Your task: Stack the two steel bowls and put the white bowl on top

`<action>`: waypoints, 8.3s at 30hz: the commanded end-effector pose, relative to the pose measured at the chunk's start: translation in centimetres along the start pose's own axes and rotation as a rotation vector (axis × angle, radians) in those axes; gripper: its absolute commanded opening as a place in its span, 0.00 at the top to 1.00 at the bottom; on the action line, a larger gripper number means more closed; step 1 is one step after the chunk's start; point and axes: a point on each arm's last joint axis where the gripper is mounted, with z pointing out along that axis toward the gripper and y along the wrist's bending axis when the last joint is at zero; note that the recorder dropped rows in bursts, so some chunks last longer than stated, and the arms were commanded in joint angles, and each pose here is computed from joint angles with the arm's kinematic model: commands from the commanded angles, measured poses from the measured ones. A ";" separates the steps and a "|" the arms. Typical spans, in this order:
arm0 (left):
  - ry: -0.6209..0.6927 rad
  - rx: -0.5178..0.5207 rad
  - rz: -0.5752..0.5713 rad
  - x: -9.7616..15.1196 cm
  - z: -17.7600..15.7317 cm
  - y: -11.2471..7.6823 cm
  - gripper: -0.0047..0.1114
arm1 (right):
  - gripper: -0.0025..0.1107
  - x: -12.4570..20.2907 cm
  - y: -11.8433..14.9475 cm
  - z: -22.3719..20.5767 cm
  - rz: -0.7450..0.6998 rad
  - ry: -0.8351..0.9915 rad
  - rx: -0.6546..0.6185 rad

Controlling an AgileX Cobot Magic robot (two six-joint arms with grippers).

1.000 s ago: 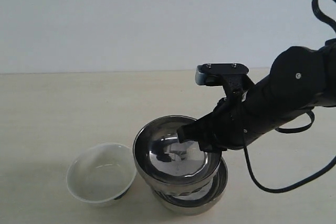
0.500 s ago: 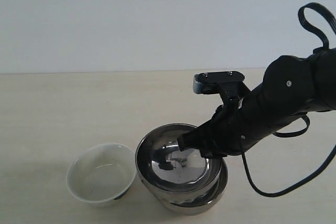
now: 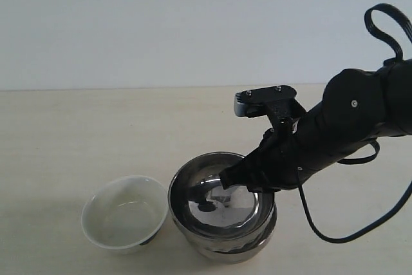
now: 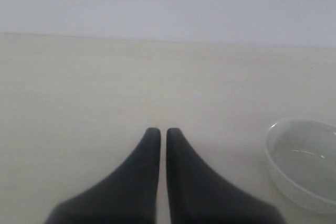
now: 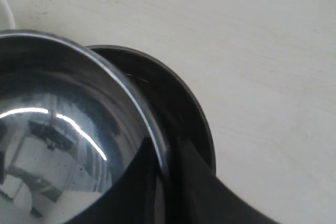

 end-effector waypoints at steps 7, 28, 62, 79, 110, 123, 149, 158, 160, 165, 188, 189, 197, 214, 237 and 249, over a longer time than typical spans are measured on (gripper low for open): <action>-0.007 0.005 -0.004 0.0 0.0 0.0 0.93 | 0.98 -0.2 0.0 0.0 -0.015 -0.025 0.005; -0.007 0.005 -0.004 0.0 0.0 0.0 0.93 | 0.66 -1.6 0.3 -2.3 -0.029 -0.170 0.005; -0.007 0.005 -0.004 0.0 0.0 0.0 0.93 | 0.98 2.7 -0.6 -2.5 -0.026 -0.185 0.035; -0.007 0.005 -0.004 0.0 0.0 0.0 0.93 | 0.98 5.7 7.5 -3.6 -0.294 -0.089 -0.158; -0.007 0.005 -0.004 0.0 0.0 0.0 0.93 | 0.98 5.4 7.3 -1.2 -0.369 -0.124 -0.118; -0.007 0.005 -0.004 0.0 0.0 0.0 0.93 | 0.98 5.3 7.3 -1.0 -0.383 -0.134 -0.111; -0.007 0.005 -0.004 0.0 0.0 0.0 0.93 | 0.98 6.4 1.8 -4.8 -0.216 -0.176 -0.009; -0.007 0.005 -0.004 0.0 0.0 0.0 0.93 | 0.98 7.9 1.1 -4.1 -0.213 -0.219 0.007; -0.007 0.005 -0.004 0.0 0.0 0.0 0.93 | 0.98 7.4 1.3 -4.3 -0.205 -0.246 0.004; -0.007 0.005 -0.004 0.0 0.0 0.0 0.93 | 0.98 5.0 2.0 -5.9 -0.152 -0.333 -0.022; -0.007 0.005 -0.004 0.0 0.0 0.0 0.93 | 0.98 4.3 1.8 -0.9 -0.086 -0.303 -0.002; -0.007 0.005 -0.004 0.0 0.0 0.0 0.93 | 0.98 4.3 2.1 -1.1 -0.082 -0.310 -0.013; -0.007 0.005 -0.004 0.0 0.0 0.0 0.93 | 0.98 5.5 5.7 -0.6 -0.262 -0.302 -0.082; -0.007 0.005 -0.004 0.0 0.0 0.0 0.93 | 0.98 5.6 3.7 3.0 -0.160 -0.291 -0.017; -0.007 0.005 -0.004 0.0 0.0 0.0 0.93 | 0.98 3.9 7.5 -1.7 -0.202 -0.497 -0.166; -0.007 0.005 -0.004 0.0 0.0 0.0 0.93 | 0.48 2.4 15.2 -3.5 -0.469 -0.351 -0.282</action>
